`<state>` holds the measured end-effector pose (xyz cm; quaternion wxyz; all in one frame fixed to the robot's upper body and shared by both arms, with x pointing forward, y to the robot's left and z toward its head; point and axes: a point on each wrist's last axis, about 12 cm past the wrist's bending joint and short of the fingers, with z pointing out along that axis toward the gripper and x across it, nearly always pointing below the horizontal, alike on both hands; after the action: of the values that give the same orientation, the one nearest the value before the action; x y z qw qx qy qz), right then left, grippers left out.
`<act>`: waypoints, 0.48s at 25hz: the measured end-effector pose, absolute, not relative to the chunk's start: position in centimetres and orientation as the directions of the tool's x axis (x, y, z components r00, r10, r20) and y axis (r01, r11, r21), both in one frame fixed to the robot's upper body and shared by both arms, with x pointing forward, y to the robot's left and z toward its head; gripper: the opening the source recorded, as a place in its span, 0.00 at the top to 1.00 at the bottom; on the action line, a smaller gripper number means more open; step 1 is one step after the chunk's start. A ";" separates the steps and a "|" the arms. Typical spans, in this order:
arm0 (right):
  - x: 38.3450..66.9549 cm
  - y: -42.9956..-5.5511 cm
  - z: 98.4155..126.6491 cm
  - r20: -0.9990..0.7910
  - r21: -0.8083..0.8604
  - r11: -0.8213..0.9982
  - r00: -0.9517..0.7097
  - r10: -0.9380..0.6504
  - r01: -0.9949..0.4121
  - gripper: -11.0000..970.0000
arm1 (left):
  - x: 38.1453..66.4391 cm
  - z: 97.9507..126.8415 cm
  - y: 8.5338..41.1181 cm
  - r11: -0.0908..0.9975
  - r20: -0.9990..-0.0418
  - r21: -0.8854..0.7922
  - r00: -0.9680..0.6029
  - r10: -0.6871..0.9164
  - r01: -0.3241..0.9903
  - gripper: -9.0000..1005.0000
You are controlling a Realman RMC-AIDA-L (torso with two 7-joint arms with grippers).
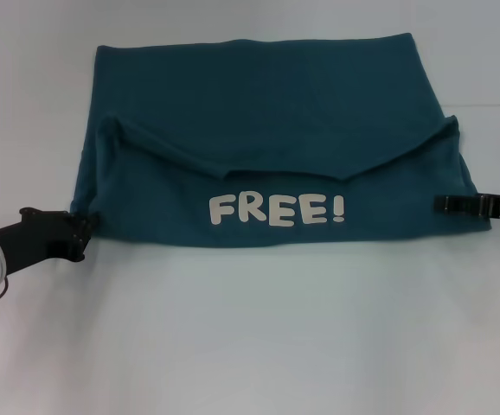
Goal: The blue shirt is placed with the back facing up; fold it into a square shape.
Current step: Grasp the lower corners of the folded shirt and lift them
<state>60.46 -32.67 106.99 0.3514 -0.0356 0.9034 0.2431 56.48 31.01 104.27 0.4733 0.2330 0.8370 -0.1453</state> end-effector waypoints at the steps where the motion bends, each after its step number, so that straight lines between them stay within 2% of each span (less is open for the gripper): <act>1: 60.5 -32.7 107.0 -0.652 0.415 0.879 -0.750 0.109 -0.233 0.23 | 56.5 104.3 31.0 0.849 -0.860 -0.022 -0.443 0.253 0.528 0.98; 4: 60.4 -32.9 107.1 -0.652 0.422 0.877 -0.749 0.118 -0.230 0.23 | 56.5 104.3 31.0 0.848 -0.857 -0.022 -0.447 0.257 0.530 0.98; 12: 59.9 -33.3 107.1 -0.640 0.431 0.867 -0.762 0.100 -0.249 0.41 | 56.6 104.3 31.0 0.850 -0.854 -0.030 -0.456 0.253 0.527 0.98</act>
<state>59.88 -33.26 107.12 0.3428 -0.0411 0.9034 0.2542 56.55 31.01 104.29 0.4674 0.2318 0.8404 -0.1465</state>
